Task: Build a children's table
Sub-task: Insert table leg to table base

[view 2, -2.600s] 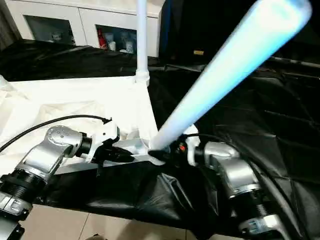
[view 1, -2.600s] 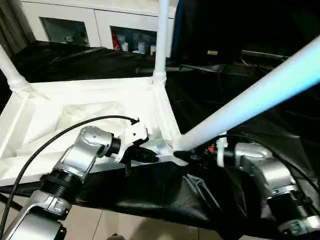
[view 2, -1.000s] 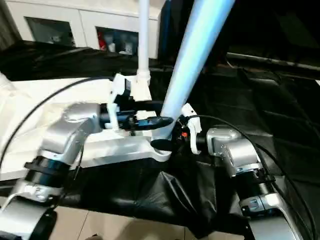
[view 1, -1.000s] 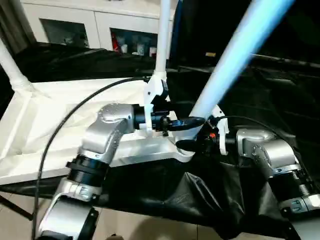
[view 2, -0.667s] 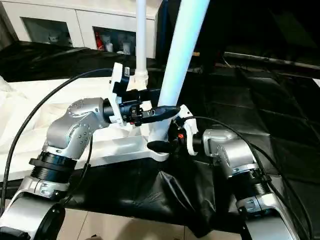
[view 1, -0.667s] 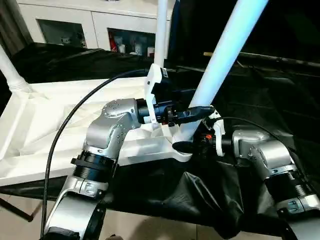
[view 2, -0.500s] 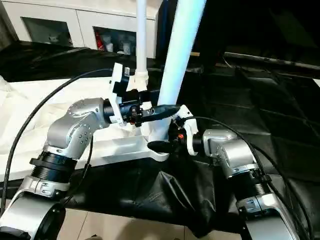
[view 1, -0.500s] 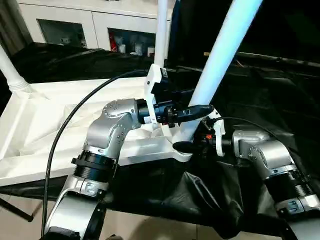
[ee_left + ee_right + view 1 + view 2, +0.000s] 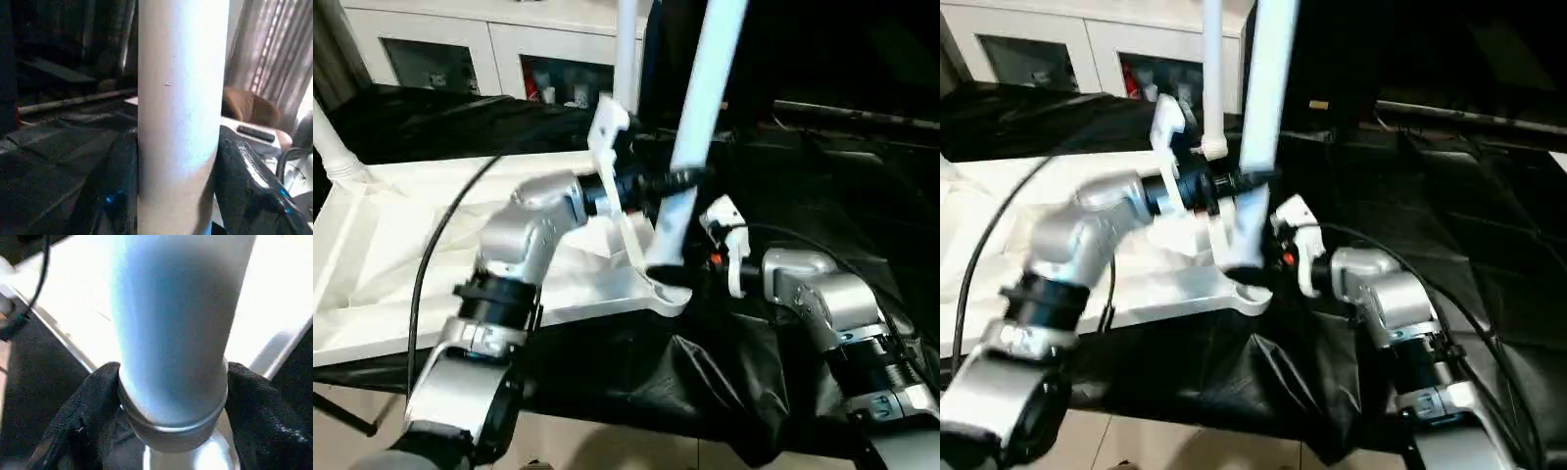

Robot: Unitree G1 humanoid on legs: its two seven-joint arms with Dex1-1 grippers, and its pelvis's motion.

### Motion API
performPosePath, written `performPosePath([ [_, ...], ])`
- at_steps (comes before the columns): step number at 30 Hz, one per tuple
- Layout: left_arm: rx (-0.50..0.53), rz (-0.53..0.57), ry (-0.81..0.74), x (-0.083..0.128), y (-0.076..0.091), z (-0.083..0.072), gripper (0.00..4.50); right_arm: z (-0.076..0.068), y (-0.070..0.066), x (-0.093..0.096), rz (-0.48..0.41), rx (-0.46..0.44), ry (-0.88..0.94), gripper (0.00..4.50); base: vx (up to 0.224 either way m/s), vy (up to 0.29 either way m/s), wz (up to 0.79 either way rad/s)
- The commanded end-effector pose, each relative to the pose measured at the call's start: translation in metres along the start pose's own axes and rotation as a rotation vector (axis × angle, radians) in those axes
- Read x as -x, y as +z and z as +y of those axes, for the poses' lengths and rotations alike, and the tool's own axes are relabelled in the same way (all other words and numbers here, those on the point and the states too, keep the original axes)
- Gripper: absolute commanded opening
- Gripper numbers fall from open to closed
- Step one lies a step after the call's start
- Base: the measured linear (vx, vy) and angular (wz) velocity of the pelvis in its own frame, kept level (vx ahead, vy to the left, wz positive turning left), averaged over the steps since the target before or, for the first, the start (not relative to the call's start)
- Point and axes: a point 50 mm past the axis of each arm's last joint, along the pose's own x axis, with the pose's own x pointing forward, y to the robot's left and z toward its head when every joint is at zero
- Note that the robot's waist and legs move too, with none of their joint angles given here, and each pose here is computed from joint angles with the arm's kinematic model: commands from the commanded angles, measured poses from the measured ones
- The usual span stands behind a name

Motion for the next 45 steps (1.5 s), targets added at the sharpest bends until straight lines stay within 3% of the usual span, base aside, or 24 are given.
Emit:
performPosePath([
  [1, 0.012, 0.028, 0.06, 0.001, -0.002, 0.006, 1.86, 0.006, 0.022, 0.007, -0.068, 0.021, 0.041, 3.64, 0.0, 0.0, 0.0],
  [5, 0.071, 0.041, 0.162, 0.003, 0.0, 0.017, 1.85, 0.0, 0.028, 0.016, -0.104, -0.033, -0.002, 3.92, 0.0, 0.0, 0.0],
  [9, 0.147, 0.033, 0.219, 0.003, 0.002, 0.022, 1.85, -0.003, 0.036, 0.018, -0.152, -0.172, 0.017, 3.99, 0.0, 0.0, 0.0],
  [20, 0.172, 0.021, 0.225, 0.003, 0.005, 0.02, 1.85, 0.002, 0.03, -0.007, -0.071, -0.265, -0.044, 3.99, 0.0, 0.0, 0.0],
  [27, 0.156, 0.032, 0.201, 0.002, 0.005, 0.017, 1.85, -0.002, 0.033, -0.01, -0.072, -0.242, -0.087, 3.99, 0.0, 0.0, 0.0],
  [35, 0.161, 0.029, 0.176, 0.002, 0.004, 0.014, 1.85, -0.003, 0.034, -0.012, -0.087, -0.151, -0.097, 3.99, 0.0, 0.0, 0.0],
  [41, 0.167, 0.026, 0.157, 0.001, 0.004, 0.011, 1.85, 0.0, 0.032, -0.016, -0.091, -0.155, -0.07, 3.99, 0.0, 0.0, 0.0],
  [45, 0.16, 0.031, 0.151, 0.001, 0.004, 0.011, 1.85, 0.0, 0.031, -0.017, -0.09, -0.153, -0.063, 3.62, 0.0, 0.0, 0.0],
])
